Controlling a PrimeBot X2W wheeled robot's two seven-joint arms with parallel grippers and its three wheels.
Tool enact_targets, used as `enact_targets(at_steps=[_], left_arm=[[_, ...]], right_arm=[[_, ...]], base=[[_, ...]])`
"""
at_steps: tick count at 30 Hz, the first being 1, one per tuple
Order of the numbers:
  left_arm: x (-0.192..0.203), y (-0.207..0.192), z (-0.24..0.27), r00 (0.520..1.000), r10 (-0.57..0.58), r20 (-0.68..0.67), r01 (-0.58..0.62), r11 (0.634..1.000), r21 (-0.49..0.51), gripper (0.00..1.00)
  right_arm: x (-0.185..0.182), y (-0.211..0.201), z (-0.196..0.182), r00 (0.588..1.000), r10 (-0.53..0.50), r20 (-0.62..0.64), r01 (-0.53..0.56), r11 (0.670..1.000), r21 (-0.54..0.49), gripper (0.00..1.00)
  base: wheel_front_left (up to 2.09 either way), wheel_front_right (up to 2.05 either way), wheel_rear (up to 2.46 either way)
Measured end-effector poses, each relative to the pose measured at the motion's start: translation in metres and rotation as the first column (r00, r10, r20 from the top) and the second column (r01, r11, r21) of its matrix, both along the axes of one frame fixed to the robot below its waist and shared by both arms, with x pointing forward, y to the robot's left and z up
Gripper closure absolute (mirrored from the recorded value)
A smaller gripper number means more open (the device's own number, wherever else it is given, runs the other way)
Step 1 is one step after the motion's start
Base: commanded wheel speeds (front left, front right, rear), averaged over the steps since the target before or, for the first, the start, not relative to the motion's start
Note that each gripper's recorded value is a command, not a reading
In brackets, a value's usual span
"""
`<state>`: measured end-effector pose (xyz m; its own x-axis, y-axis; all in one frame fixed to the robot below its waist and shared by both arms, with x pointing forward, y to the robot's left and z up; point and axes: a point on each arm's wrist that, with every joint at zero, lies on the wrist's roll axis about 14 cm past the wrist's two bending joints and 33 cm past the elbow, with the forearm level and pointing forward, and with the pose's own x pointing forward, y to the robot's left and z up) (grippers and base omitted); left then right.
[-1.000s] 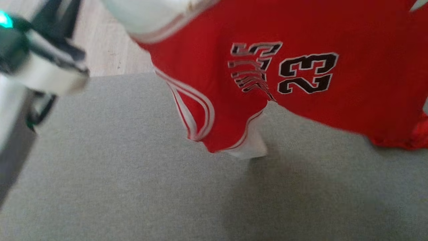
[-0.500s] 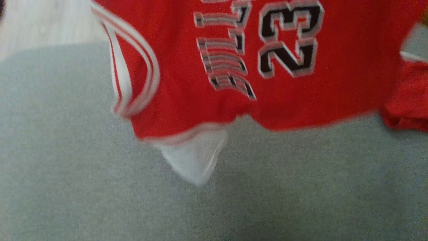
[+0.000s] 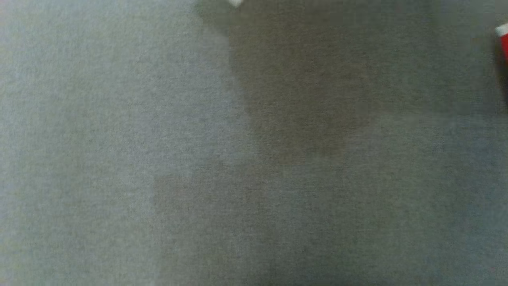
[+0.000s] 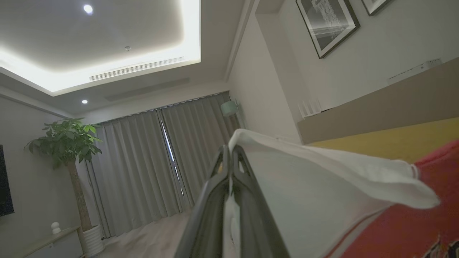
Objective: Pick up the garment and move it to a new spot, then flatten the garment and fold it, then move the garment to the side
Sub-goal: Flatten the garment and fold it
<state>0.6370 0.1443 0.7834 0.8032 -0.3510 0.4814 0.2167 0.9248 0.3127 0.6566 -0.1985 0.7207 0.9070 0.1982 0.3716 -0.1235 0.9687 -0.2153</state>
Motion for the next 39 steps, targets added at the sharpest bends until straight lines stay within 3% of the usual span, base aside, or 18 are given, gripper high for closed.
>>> enact_targets(at_steps=[7,12,17,26,33,39], left_arm=[[0.006,0.013,-0.078,0.989,0.003,-0.147,-0.003,1.000,0.004,1.00],[-0.024,0.019,-0.166,0.945,-0.022,-0.326,0.012,0.999,-0.031,1.00],[-0.086,0.022,-0.237,0.880,-0.046,-0.472,0.041,0.999,-0.020,1.00],[-0.253,0.006,-0.335,0.708,-0.100,-0.699,0.070,0.995,-0.072,1.00],[-0.322,-0.005,-0.354,0.657,-0.068,-0.751,0.043,0.998,-0.053,1.00],[-0.361,0.003,-0.366,0.620,-0.025,-0.784,0.006,1.000,-0.028,1.00]], right_arm=[[0.022,0.010,-0.084,0.988,0.018,-0.151,-0.017,1.000,0.007,1.00],[0.002,0.006,-0.158,0.950,0.016,-0.311,-0.011,1.000,0.018,1.00],[-0.045,-0.006,-0.213,0.898,0.010,-0.441,0.014,0.999,0.051,1.00],[-0.191,-0.016,-0.282,0.785,0.061,-0.616,0.039,0.988,0.147,1.00],[-0.260,-0.030,-0.289,0.772,0.053,-0.634,0.066,0.985,0.162,1.00],[-0.296,-0.039,-0.290,0.769,0.042,-0.638,0.094,0.980,0.177,1.00]], base=[[0.00,0.00,0.00],[0.00,0.00,0.00],[0.00,0.00,0.00],[0.00,0.00,0.00],[0.00,0.00,0.00],[0.00,0.00,0.00]])
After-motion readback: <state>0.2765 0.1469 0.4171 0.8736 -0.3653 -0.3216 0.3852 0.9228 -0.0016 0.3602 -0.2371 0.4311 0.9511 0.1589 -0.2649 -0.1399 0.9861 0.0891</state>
